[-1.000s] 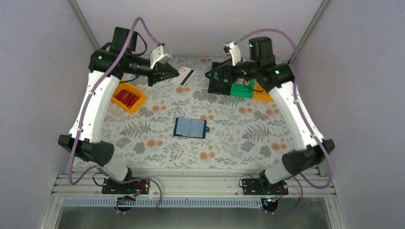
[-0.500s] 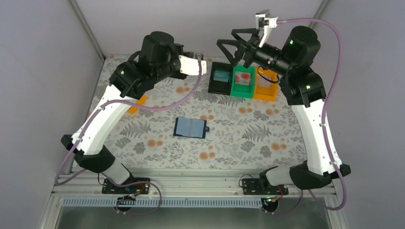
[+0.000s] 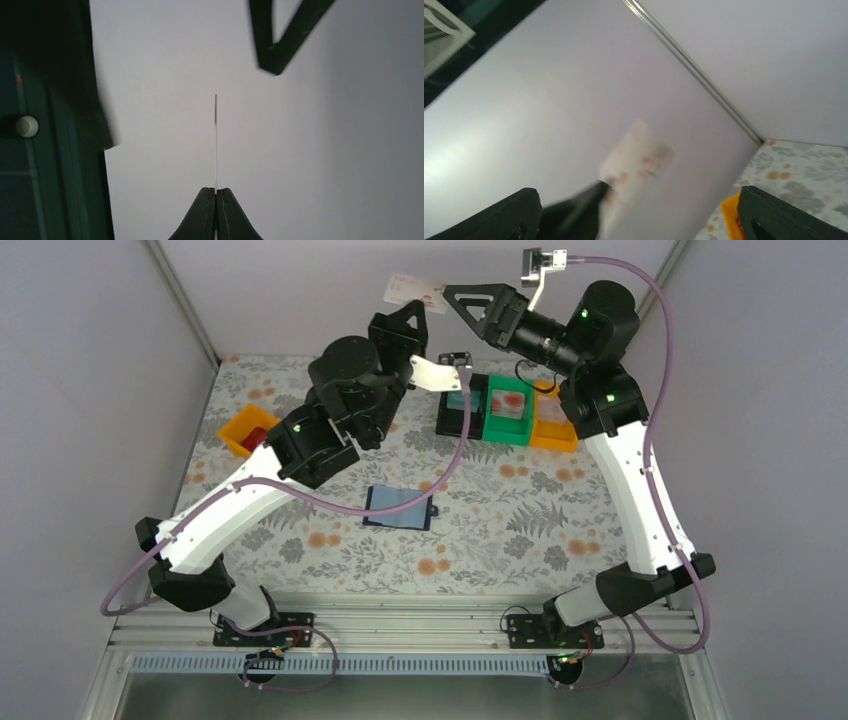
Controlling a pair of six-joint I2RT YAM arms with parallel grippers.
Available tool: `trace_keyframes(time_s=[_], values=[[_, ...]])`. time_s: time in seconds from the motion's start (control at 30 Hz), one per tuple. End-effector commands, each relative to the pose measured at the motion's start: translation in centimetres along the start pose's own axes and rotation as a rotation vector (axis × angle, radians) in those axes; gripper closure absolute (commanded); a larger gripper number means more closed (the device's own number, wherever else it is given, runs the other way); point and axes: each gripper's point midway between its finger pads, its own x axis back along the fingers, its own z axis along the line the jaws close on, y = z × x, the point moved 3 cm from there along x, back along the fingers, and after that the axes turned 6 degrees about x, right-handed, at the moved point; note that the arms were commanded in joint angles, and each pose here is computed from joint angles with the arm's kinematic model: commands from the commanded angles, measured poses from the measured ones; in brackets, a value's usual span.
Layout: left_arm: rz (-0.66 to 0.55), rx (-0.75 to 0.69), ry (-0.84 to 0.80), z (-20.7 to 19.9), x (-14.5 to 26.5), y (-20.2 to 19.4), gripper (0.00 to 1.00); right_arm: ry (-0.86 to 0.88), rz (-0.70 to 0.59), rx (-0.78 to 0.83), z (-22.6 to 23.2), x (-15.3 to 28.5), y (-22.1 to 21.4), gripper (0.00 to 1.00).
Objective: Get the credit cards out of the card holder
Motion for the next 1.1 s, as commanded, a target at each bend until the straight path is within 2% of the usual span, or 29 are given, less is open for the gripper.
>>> trace_keyframes(time_s=[0.0,0.13,0.23,0.37,0.5,0.67,0.83,0.87,0.9,0.93,0.97,1.07], values=[[0.059,-0.047,0.034,0.2,0.4,0.1,0.98,0.130,-0.050,-0.095,2.9,0.9,1.1,0.02],[0.046,-0.068,0.044,-0.4,0.4,1.1,0.98,0.115,-0.053,-0.196,1.9,0.7,0.7,0.08],[0.037,-0.080,0.045,-0.7,0.4,1.7,0.98,0.092,-0.051,-0.233,1.6,0.6,0.7,0.22],[0.031,-0.086,0.029,-1.4,0.3,2.1,0.98,0.108,-0.050,-0.250,2.0,0.5,0.8,0.42],[0.021,-0.090,0.008,-2.2,0.2,2.6,0.98,0.117,-0.044,-0.250,2.2,0.4,0.9,0.68],[0.010,-0.092,-0.014,-3.1,0.2,3.2,0.98,0.108,-0.015,-0.259,1.5,-0.2,0.4,0.96],[0.006,-0.086,-0.054,-4.3,0.2,3.5,0.98,0.096,-0.006,-0.239,1.2,-0.2,0.2,0.96],[0.007,-0.074,-0.074,-4.6,0.2,3.5,0.88,0.080,-0.007,-0.233,0.8,0.0,0.3,0.96],[0.008,-0.050,-0.104,-4.8,0.2,3.5,0.63,0.060,-0.008,-0.216,0.2,0.4,0.3,0.96],[0.009,-0.008,-0.149,-5.1,0.3,3.4,0.19,0.027,-0.006,-0.202,-0.8,0.7,0.4,0.96],[0.010,0.041,-0.197,-5.5,0.3,3.2,0.02,-0.020,-0.001,-0.190,-2.5,1.2,0.2,0.96],[0.067,0.184,-0.372,-8.1,-0.1,0.8,0.00,-0.209,0.045,-0.160,-8.9,3.2,-1.3,0.96]])
